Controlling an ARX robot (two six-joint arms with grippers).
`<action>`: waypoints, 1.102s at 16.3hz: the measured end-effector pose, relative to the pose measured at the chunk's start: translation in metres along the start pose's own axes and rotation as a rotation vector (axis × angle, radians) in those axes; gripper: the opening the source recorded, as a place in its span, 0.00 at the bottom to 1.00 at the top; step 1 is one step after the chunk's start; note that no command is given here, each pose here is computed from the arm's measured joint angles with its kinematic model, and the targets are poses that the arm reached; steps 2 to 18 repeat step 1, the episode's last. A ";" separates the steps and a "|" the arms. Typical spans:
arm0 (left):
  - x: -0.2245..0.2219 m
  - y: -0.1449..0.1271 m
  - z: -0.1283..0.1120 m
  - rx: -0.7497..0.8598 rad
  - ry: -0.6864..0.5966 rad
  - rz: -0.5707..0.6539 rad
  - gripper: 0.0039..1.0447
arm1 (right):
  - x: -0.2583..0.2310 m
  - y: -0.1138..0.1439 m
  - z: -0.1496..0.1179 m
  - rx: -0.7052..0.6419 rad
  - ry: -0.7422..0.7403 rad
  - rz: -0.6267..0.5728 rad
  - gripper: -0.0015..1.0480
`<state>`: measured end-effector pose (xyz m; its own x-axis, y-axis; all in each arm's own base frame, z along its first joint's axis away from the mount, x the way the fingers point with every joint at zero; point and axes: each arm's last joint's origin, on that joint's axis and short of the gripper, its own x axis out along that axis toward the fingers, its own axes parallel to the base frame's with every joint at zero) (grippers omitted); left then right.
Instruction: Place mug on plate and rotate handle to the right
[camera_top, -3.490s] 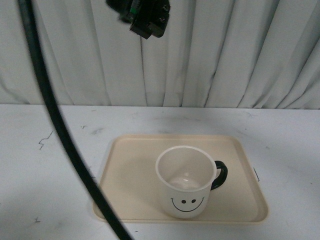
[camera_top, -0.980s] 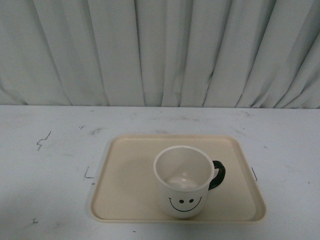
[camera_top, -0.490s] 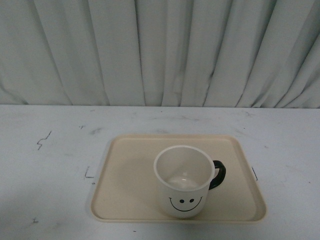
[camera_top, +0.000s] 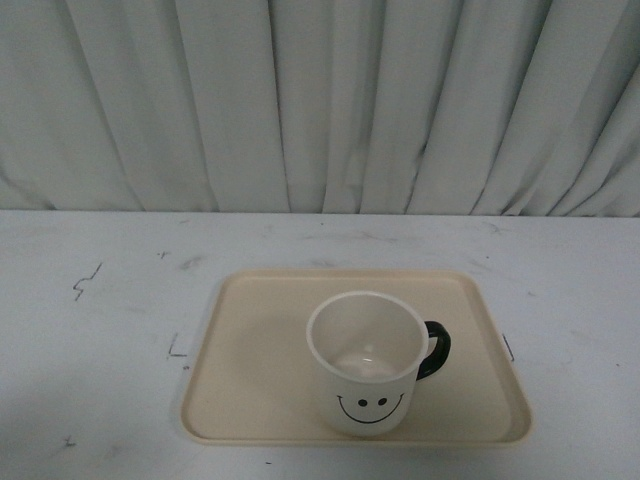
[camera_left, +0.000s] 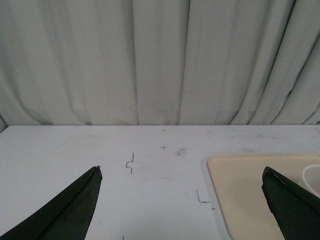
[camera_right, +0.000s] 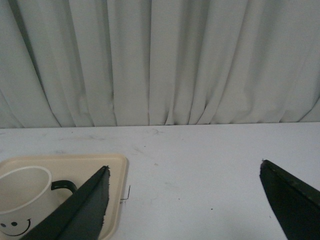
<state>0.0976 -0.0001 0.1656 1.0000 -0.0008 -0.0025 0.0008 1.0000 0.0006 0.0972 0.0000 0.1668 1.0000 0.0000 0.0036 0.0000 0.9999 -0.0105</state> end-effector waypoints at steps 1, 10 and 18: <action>0.000 0.000 0.000 0.000 0.000 0.000 0.94 | 0.000 0.000 0.000 0.000 0.000 0.000 0.93; 0.000 0.000 0.000 0.000 0.000 0.000 0.94 | 0.000 0.000 0.000 0.000 0.000 0.000 0.93; 0.000 0.000 0.000 0.000 0.000 0.000 0.94 | 0.000 0.000 0.000 0.000 0.000 0.000 0.93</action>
